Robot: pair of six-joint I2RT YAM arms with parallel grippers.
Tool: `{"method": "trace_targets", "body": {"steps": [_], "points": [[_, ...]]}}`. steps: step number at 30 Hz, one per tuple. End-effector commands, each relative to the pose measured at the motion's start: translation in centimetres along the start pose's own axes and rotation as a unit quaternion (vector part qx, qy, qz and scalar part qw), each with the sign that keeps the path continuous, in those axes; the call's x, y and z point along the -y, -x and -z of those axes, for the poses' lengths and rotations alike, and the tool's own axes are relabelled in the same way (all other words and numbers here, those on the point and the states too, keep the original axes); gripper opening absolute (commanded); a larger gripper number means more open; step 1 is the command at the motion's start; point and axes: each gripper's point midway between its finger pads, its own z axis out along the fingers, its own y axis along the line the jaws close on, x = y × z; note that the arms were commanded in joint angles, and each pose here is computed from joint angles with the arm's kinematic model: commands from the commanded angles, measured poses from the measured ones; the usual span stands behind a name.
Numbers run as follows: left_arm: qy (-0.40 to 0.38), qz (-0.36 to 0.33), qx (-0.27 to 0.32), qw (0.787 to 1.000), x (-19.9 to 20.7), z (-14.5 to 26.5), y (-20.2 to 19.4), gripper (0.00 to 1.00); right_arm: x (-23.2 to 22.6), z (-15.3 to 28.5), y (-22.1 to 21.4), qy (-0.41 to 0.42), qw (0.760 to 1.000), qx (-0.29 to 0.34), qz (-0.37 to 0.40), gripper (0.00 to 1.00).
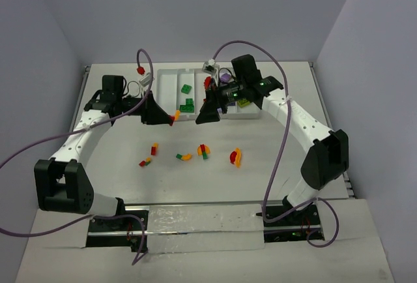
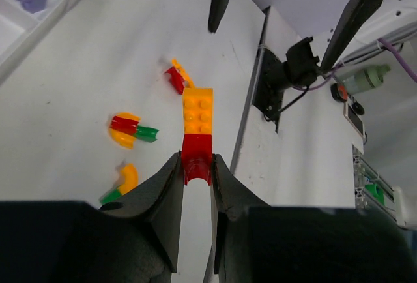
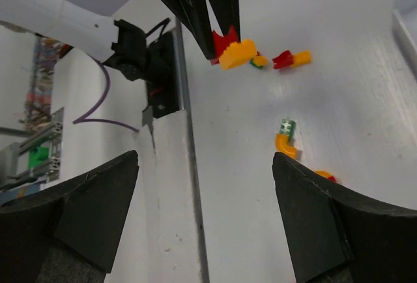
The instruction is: Sort the legos into containers by color
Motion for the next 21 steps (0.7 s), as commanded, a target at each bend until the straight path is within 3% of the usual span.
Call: {"method": "trace_targets", "body": {"steps": [1,8,21], "points": [[-0.054,-0.046,0.006,0.997,3.3,-0.5,0.6,0.0,-1.8,-1.1,1.5,0.056,0.998,0.008,0.011,0.88],[-0.06,-0.054,0.0,0.997,4.0,-0.9,0.3,0.0,-2.1,-2.2,1.6,0.068,0.998,-0.001,0.011,0.76],[-0.075,-0.055,-0.019,0.996,4.6,-1.8,-0.5,0.0,-1.7,-3.1,2.1,0.063,0.998,-0.002,0.008,0.68]]}}
